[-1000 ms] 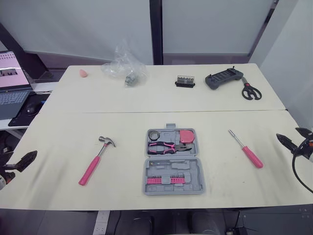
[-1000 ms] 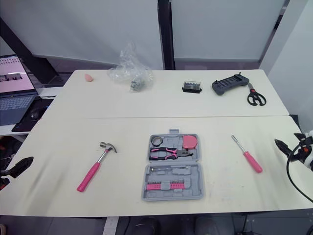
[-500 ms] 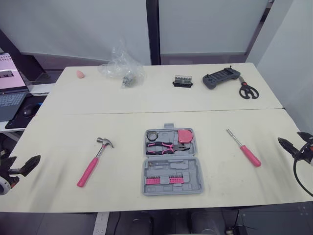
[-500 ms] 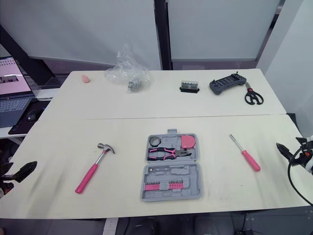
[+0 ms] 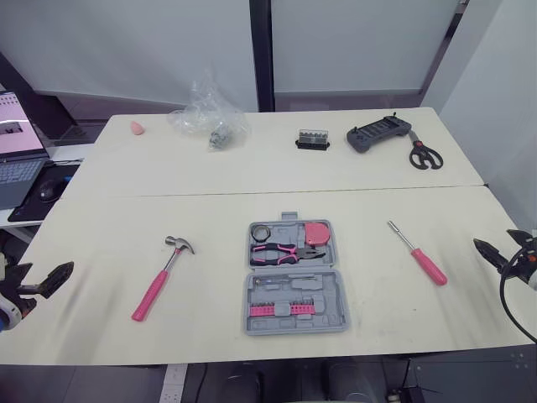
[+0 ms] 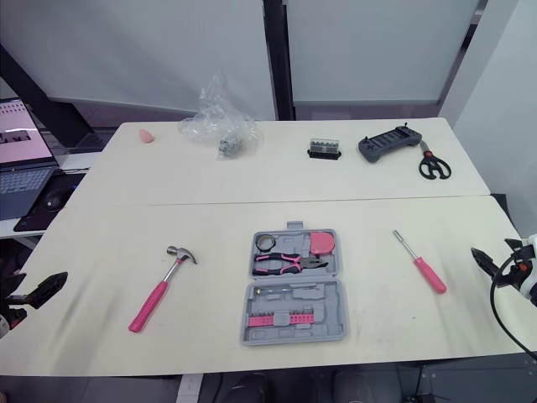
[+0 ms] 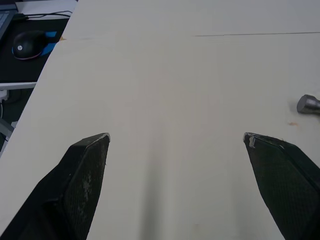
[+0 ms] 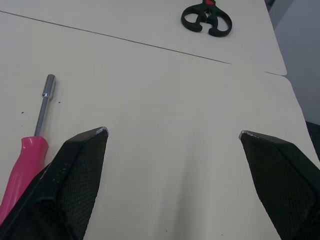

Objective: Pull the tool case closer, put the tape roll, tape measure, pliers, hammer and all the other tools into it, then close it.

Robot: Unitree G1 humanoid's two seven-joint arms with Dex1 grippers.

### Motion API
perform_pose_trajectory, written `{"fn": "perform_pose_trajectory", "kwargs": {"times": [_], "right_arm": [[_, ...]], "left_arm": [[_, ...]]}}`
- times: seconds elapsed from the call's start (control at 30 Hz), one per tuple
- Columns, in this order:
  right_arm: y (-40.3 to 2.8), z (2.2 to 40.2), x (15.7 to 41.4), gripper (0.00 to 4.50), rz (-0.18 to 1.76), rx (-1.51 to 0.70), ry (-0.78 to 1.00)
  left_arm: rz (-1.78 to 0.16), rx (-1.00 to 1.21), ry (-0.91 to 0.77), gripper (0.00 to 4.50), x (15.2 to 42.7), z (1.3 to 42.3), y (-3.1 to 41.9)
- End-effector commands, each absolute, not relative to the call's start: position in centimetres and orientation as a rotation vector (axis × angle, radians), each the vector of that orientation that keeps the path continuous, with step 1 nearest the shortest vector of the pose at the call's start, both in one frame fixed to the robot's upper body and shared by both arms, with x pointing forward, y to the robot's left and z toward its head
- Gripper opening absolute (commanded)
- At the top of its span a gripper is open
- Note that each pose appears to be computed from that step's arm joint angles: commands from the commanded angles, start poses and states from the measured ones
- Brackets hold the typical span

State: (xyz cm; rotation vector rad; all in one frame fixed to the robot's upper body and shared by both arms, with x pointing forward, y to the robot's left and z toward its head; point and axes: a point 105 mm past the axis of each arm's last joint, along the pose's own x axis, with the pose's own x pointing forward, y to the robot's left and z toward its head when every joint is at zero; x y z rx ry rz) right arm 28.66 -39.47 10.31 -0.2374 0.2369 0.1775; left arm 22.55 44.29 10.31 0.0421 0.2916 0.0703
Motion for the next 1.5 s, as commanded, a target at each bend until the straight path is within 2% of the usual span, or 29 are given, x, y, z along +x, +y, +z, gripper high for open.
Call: {"fn": "perform_pose_trajectory", "kwargs": {"times": [0.03, 0.2, 0.4, 0.77, 0.9, 1.0, 1.07, 1.27, 1.3, 1.43, 1.5], "right_arm": [[-39.4, 12.2, 29.2, 4.5, 0.182, -0.27, 0.185], [-39.1, 12.4, 29.4, 4.5, 0.199, -0.286, 0.184], [-37.0, 13.2, 29.9, 4.5, 0.315, -0.356, 0.184], [-27.8, 13.5, 30.6, 4.5, 0.762, -0.529, 0.266], [-24.6, 13.0, 30.3, 3.61, 0.912, -0.644, 0.299], [-22.9, 12.7, 30.1, 2.55, 0.986, -0.698, 0.305], [-21.8, 12.6, 30.0, 2.0, 1.021, -0.716, 0.301], [-20.5, 12.6, 29.6, 0.95, 1.054, -0.734, 0.295], [-20.4, 12.5, 29.5, 0.77, 1.06, -0.738, 0.299], [-20.1, 12.3, 29.2, 0.01, 1.071, -0.743, 0.302], [-19.9, 12.3, 29.1, 0.01, 1.079, -0.743, 0.301]], "left_arm": [[0.069, 0.069, 0.255, 4.46, 22.8, 11.7, 44.3], [0.038, 0.079, 0.257, 4.46, 22.8, 11.9, 43.9], [-0.026, 0.13, 0.246, 4.46, 23.4, 13.3, 42.7], [-0.441, 0.303, 0.316, 4.46, 25.8, 14.1, 34.4], [-0.594, 0.353, 0.336, 3.63, 26.6, 13.8, 30.8], [-0.672, 0.405, 0.363, 2.67, 26.8, 13.1, 29.3], [-0.708, 0.435, 0.37, 2.0, 27.2, 12.7, 28.5], [-0.785, 0.45, 0.35, 0.18, 27.6, 12.4, 26.4], [-0.796, 0.454, 0.351, 0.0, 27.6, 12.3, 26.2], [-0.835, 0.457, 0.353, 0.0, 27.5, 11.7, 25.2], [-0.853, 0.456, 0.352, 0.0, 27.5, 11.6, 24.7]]}}
